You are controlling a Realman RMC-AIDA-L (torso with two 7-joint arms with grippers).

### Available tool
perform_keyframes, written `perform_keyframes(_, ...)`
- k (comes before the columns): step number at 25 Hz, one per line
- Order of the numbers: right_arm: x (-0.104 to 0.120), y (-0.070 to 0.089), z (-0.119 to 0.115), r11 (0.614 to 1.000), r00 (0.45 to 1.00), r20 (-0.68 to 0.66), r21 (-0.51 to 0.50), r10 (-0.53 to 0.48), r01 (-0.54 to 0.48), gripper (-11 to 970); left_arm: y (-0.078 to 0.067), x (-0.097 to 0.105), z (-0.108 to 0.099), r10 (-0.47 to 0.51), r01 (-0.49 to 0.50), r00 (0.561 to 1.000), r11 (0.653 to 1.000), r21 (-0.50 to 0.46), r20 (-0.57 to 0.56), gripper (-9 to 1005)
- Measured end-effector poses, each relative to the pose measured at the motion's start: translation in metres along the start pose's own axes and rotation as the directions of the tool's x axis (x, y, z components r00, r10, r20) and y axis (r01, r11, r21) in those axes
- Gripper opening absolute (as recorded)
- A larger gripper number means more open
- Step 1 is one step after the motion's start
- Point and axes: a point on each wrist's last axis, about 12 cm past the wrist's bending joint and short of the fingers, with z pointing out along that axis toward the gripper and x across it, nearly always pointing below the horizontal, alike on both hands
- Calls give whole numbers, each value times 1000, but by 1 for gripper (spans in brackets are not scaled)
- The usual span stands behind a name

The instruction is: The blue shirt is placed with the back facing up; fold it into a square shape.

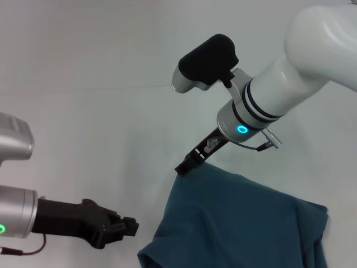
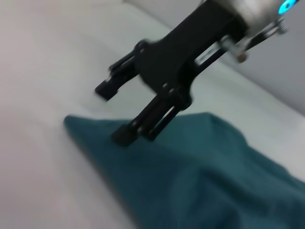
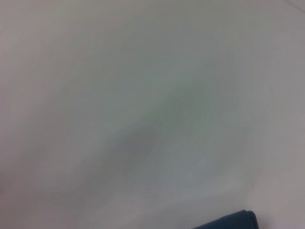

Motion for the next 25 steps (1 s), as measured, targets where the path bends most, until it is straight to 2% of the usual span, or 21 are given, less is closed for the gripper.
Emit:
perform_keyframes(5,4,-5,-7,1000,1000,8,0,16,-16,916,2,-18,-12,-134,130,984,991,-37,-121,195)
perform_keyframes(9,11,-8,-16,1000,999,29,0,24,-24,916,7,-31,-16,-297,281,937,953,-111,-182,214)
perform_keyframes(12,17,-10,-24,1000,998,59,5,8,-9,915,10,-40,-14,-361,336,906,931,-145,-219,335)
perform_keyframes(15,28,-11,-31,1000,998,67,-1,-17,17,915,8,-48,-11,-400,379,878,917,-129,-262,457)
perform_keyframes(18,41,-11,-38,999,997,66,-8,-40,40,915,8,-55,-6,-430,413,854,903,-120,-292,528)
perform_keyframes(25,72,-10,-51,999,996,89,-38,-21,25,916,14,-64,3,-487,472,825,873,-126,-285,694)
